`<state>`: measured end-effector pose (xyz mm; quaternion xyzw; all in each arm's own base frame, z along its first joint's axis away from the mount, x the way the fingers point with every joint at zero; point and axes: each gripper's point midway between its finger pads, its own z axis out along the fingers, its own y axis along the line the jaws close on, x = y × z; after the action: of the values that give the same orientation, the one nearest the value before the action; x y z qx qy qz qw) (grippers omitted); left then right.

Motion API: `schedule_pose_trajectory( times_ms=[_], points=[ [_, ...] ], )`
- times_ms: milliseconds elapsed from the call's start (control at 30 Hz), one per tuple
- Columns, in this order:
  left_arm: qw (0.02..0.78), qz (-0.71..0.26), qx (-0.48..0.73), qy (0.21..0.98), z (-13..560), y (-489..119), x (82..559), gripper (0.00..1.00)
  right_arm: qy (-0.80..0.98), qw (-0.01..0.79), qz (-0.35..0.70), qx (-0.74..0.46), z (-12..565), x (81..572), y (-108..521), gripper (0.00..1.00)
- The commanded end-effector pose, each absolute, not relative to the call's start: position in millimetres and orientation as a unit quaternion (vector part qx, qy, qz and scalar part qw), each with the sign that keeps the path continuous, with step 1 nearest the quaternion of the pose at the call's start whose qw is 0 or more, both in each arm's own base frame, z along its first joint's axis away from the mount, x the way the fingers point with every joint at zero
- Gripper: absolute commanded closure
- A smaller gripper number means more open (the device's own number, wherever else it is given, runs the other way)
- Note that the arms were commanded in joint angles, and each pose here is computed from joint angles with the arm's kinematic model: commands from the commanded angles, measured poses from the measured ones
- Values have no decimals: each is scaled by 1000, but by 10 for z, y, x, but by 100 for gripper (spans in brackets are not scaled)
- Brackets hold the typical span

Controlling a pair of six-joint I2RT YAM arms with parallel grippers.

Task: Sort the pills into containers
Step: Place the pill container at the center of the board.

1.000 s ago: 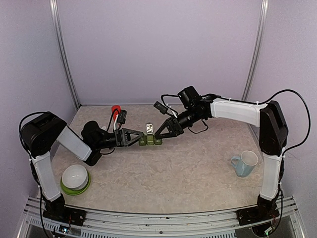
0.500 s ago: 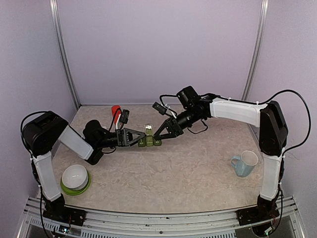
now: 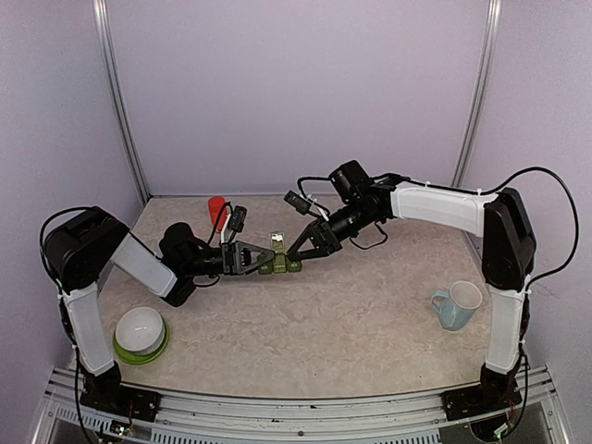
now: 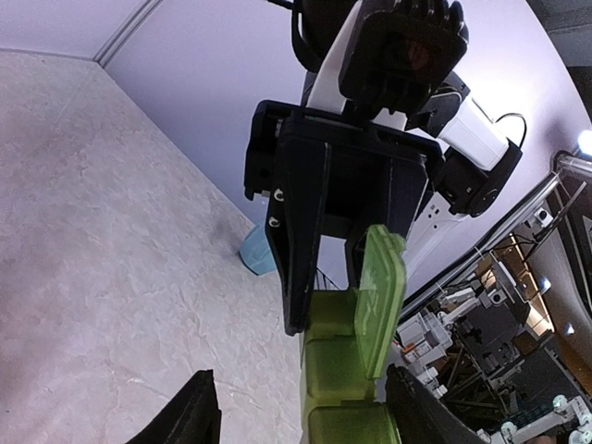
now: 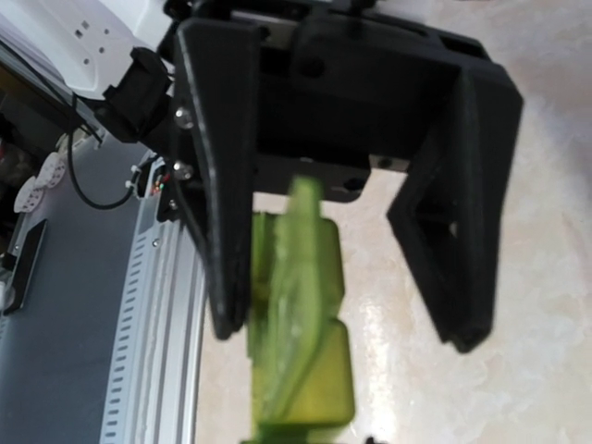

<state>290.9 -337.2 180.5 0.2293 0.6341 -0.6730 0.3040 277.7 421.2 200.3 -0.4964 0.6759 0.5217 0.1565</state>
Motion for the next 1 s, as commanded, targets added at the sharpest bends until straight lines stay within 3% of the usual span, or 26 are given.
schedule_pose_trajectory(
  times_ms=[0, 300, 767, 833, 967],
  points=[
    [303, -672, 240, 632, 1773, -3421, 2923, 45, 663, 157, 527, -508, 2027, 2749, 4262, 93],
    [297, -678, 236, 630, 1758, -3430, 2922, 64, 664, 159, 525, -509, 2014, 2756, 4262, 93],
    [290, -693, 233, 617, 1818, -3405, 2897, 77, 662, 164, 521, -513, 2042, 2753, 4244, 93],
    [290, -693, 232, 618, 1815, -3400, 2902, 73, 661, 165, 521, -514, 2047, 2752, 4247, 93],
    [293, -692, 227, 619, 1816, -3378, 2918, 52, 663, 167, 518, -514, 2045, 2764, 4243, 93]
  ],
)
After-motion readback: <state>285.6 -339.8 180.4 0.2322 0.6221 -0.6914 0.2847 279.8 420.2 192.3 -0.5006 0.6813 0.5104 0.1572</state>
